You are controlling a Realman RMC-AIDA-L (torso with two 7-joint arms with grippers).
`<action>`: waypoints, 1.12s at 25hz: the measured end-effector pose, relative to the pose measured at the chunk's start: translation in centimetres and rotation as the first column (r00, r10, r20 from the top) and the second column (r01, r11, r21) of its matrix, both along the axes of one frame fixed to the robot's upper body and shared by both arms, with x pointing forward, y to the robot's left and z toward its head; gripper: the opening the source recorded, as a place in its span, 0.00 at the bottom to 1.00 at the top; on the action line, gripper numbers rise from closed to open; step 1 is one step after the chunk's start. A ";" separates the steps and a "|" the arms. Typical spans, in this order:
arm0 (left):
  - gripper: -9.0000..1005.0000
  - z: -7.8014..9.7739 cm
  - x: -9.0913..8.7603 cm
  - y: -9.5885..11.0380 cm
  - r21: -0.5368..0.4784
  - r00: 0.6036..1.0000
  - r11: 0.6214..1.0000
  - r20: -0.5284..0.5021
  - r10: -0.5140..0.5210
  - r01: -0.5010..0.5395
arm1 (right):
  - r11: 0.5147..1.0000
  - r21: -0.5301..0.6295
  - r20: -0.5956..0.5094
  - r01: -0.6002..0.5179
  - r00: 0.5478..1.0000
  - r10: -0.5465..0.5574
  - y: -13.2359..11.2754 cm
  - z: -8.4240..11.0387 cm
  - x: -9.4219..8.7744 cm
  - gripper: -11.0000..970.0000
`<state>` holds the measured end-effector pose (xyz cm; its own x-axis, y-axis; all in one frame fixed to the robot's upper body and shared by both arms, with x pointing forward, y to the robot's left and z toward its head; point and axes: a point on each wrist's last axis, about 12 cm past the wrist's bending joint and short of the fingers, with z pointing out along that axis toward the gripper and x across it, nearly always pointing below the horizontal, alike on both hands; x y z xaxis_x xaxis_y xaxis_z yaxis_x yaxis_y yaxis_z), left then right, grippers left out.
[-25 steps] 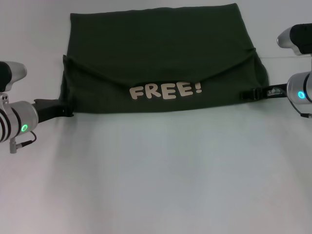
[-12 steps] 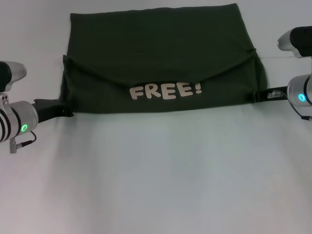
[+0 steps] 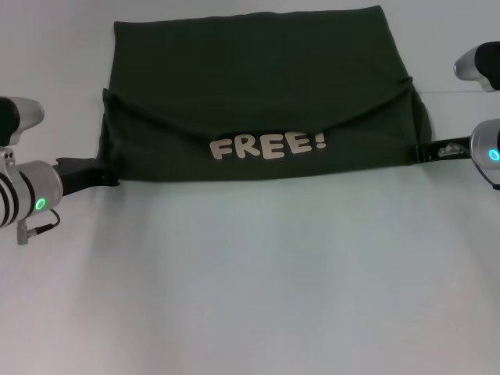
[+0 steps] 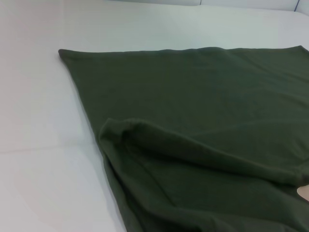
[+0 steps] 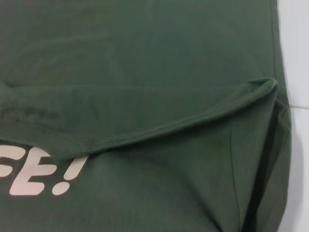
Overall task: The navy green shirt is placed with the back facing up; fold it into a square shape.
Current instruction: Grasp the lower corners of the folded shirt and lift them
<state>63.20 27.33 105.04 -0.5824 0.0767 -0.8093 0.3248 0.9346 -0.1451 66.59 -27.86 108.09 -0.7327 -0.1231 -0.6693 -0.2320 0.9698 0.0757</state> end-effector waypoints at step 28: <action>0.06 5.8 -3.8 4.9 -0.283 0.946 0.933 -0.168 -0.277 0.223 | 0.946 0.297 -0.081 -0.129 0.984 0.160 -5.7 3.9 -6.1 0.10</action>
